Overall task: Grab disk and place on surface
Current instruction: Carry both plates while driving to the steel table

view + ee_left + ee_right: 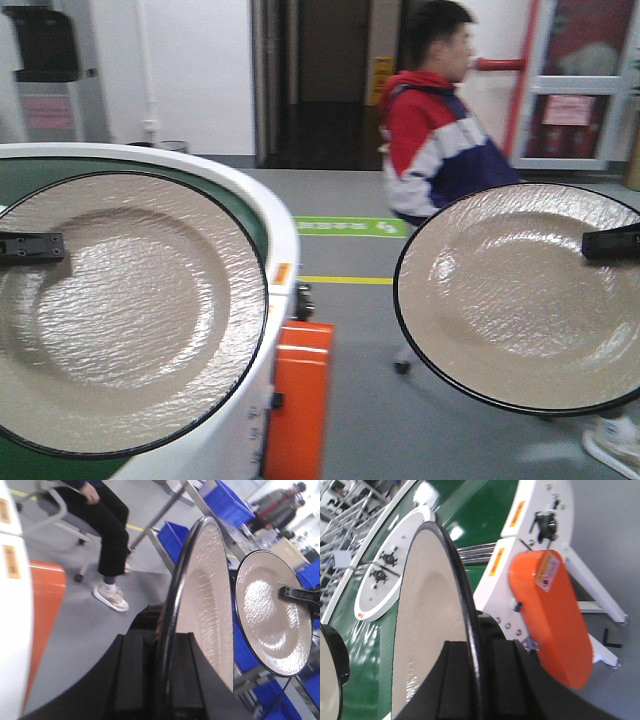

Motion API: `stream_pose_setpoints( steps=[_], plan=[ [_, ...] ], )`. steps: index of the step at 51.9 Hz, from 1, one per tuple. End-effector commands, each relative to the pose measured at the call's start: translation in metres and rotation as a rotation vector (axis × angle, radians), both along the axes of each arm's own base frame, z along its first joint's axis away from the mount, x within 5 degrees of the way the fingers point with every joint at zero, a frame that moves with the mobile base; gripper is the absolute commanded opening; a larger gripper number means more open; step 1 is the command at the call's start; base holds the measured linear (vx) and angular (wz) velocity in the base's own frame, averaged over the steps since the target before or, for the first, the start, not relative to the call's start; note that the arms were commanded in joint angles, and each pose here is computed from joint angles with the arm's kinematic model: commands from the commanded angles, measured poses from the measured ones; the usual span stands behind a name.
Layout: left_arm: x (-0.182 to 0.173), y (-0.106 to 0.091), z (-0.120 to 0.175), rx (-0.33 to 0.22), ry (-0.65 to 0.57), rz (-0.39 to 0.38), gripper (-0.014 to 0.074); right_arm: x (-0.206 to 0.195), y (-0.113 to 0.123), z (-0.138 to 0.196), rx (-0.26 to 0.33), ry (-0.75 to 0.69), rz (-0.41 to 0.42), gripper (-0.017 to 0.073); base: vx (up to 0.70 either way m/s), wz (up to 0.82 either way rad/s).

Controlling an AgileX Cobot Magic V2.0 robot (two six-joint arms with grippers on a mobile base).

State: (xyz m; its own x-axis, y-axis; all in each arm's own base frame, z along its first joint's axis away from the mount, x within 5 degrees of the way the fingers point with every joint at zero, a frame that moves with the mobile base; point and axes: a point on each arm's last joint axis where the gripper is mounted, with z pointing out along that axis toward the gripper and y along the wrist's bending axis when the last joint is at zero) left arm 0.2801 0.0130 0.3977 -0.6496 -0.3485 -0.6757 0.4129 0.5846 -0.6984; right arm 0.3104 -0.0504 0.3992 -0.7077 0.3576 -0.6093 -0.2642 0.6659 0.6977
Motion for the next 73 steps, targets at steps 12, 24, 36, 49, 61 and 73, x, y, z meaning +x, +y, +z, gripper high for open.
stream_pose_setpoints(
  steps=[12,24,36,49,61,73],
  plan=[
    [-0.0100,-0.0074,0.0316,-0.121,-0.104,-0.002,-0.0008,-0.0127,0.0103,0.0320,0.103,-0.109,0.028,-0.0009,-0.12,-0.59],
    [-0.0101,-0.0074,0.0316,-0.121,-0.104,-0.003,-0.0008,-0.0127,0.0103,0.0320,0.103,-0.109,0.028,-0.0009,-0.08,-0.60],
    [-0.0101,-0.0074,0.0316,-0.121,-0.104,-0.003,-0.0008,-0.0127,0.0103,0.0320,0.103,-0.109,0.028,-0.0009,-0.01,-0.63],
    [-0.0101,-0.0074,0.0316,-0.121,-0.104,-0.003,-0.0008,-0.0134,0.0106,0.0327,0.102,-0.111,0.028,-0.0009,0.08,-0.59],
    [-0.0100,-0.0074,0.0316,-0.121,-0.104,-0.002,-0.0008,-0.0134,0.0106,0.0327,0.102,-0.111,0.028,-0.0009,0.17,-0.43],
    [-0.0100,-0.0074,0.0316,-0.121,-0.104,-0.002,-0.0008,-0.0134,0.0106,0.0327,0.102,-0.111,0.028,-0.0009,0.24,-0.22]
  ],
)
